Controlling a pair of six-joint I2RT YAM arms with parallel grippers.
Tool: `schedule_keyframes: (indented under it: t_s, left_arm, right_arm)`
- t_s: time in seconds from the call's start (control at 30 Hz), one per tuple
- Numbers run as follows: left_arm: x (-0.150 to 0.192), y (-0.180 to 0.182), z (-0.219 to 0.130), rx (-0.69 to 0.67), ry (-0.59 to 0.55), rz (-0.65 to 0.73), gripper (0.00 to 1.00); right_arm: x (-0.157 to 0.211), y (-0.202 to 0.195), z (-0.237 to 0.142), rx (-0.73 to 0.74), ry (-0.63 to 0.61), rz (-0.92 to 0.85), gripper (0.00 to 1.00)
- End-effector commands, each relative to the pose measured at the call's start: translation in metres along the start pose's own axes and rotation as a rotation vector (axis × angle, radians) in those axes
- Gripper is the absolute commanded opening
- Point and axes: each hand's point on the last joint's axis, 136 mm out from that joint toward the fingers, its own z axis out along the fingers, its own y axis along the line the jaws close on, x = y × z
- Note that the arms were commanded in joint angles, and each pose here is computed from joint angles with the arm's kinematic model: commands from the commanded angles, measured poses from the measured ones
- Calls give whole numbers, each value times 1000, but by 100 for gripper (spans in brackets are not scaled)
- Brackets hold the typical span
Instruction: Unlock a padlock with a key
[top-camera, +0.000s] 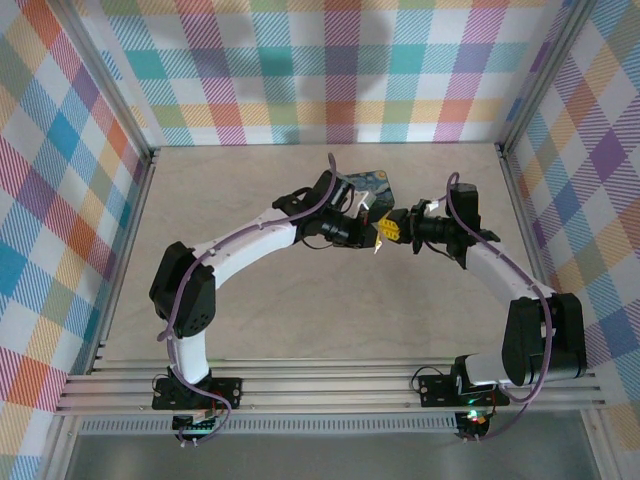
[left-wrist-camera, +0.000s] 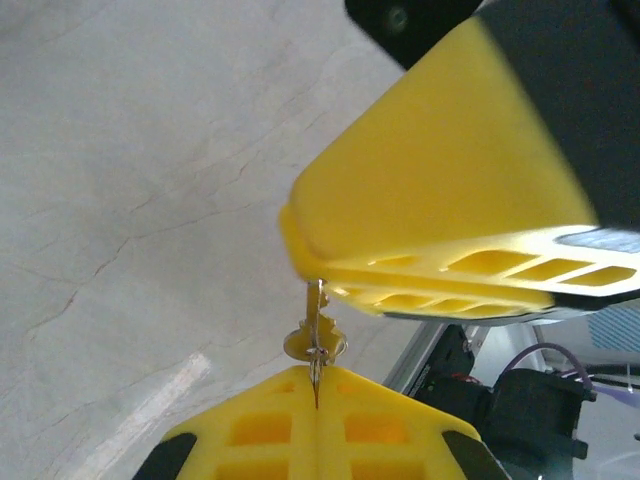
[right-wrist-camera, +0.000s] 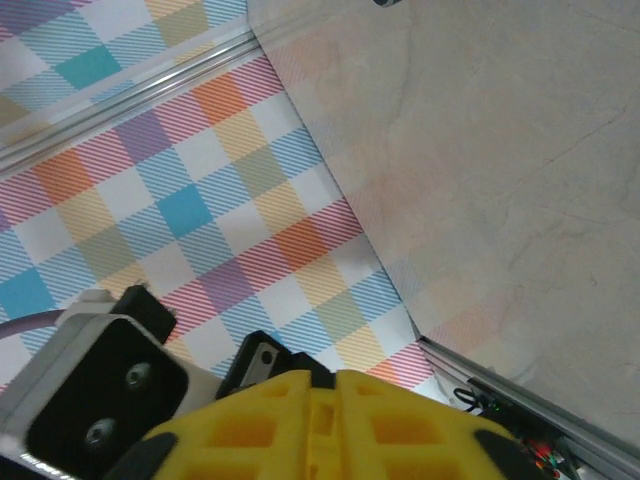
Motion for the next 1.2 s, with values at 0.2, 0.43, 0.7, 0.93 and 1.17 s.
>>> schedule_keyframes:
  t_s: [0.2,0.43,0.7,0.93,1.17]
  left_arm:
    - [0,-15,-13,18,-42,21,0]
    - [-6,-15,-18,2,-75,17,0]
    - [-12,-18,-24,0,-107,24,0]
    - [-18,-22,-28,1,-134,20,0]
    - [-27,-23,-30,5,-185,16,0]
  right_arm:
    - [3,13,1,-29,17,-79,0]
    - [7,27,-3,-48,10,-191,0]
    - [7,25,-9,39,-25,-249,15]
    - [7,-4,-4,58,3,-129,36]
    - [8,-12,-3,63,5,-18,51]
